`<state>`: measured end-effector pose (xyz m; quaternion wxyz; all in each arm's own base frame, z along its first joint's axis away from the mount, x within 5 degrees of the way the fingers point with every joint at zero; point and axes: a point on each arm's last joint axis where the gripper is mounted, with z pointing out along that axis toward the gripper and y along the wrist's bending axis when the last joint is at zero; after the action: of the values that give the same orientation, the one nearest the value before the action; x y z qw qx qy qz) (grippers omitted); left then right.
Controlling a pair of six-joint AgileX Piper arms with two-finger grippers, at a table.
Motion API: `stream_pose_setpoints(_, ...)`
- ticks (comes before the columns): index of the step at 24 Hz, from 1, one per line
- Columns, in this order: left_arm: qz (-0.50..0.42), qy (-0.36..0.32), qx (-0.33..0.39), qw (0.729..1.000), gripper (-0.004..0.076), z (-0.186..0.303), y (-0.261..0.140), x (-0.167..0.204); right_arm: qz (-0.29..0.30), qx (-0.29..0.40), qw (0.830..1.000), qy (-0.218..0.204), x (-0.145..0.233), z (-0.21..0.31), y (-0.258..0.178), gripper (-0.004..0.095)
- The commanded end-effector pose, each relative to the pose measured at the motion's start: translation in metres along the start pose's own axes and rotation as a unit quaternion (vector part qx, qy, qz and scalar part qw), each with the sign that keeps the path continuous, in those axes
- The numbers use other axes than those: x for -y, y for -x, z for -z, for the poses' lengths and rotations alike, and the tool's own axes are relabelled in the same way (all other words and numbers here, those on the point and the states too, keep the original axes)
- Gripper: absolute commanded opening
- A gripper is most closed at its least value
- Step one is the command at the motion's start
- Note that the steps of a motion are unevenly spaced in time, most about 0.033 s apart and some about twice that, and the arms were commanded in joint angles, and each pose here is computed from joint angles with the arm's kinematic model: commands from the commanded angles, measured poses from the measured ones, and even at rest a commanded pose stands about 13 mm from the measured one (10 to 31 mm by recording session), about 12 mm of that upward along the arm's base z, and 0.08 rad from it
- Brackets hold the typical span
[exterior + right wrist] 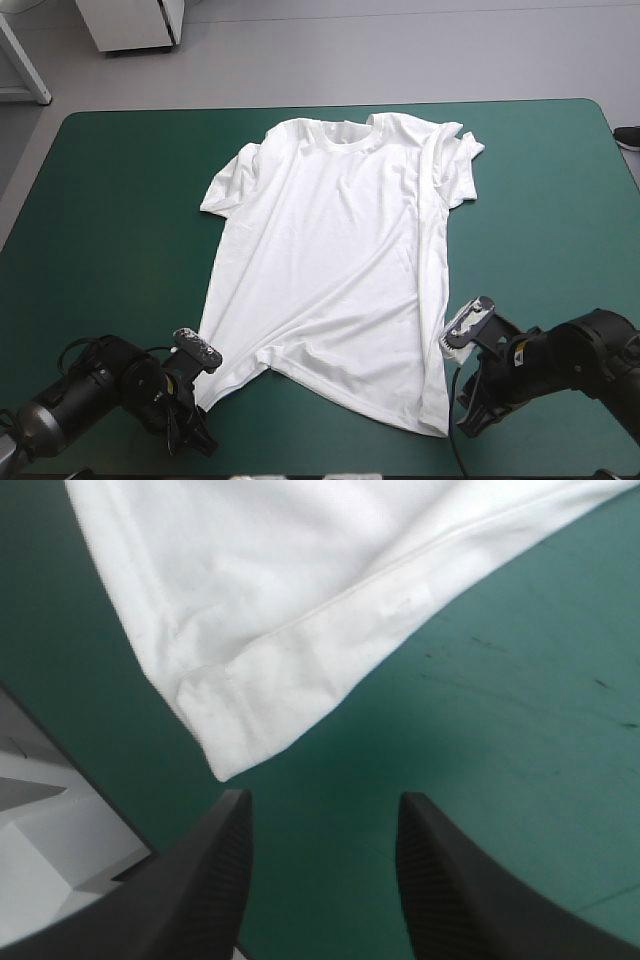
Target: Fold the cloth
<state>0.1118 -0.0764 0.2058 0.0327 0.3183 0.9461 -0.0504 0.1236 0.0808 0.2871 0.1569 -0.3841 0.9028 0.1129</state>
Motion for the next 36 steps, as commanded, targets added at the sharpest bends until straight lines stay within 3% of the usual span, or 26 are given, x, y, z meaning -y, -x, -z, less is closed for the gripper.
stream_pose_setpoints(1,0.006,-0.010,0.016,1.000,0.0169,0.005,0.005,0.003,0.051,0.011,0.999,0.013,-0.007,0.001,0.012,0.0432)
stream_pose_setpoints(4,0.006,-0.010,0.017,1.000,-0.0008,0.005,0.006,0.003,0.096,-0.002,0.995,0.029,-0.015,-0.008,0.017,0.0432)
stream_pose_setpoints(10,0.006,-0.010,0.017,1.000,-0.0009,0.005,0.006,0.003,0.192,-0.038,0.980,0.032,-0.029,-0.029,0.027,0.0434)
stream_pose_setpoints(16,0.009,-0.015,0.018,1.000,-0.0009,0.005,0.006,0.004,0.286,-0.079,0.955,0.003,-0.042,-0.053,0.036,0.0434)
stream_pose_setpoints(24,0.009,-0.019,0.018,1.000,-0.0009,0.005,0.006,0.005,0.296,-0.103,0.950,0.015,-0.058,-0.068,0.038,0.0489)
stream_pose_setpoints(33,0.007,-0.017,0.030,0.999,-0.0009,0.012,0.011,0.005,0.290,-0.138,0.947,0.014,-0.053,-0.100,0.021,0.0486)
stream_pose_setpoints(34,0.005,-0.014,0.035,0.999,-0.0009,0.015,0.013,0.004,0.286,-0.134,0.949,0.013,-0.053,-0.103,0.023,0.0468)
stream_pose_setpoints(36,0.001,-0.009,0.044,0.999,-0.0009,0.022,0.018,0.004,0.283,-0.119,0.952,0.004,-0.052,-0.108,0.027,0.0300)
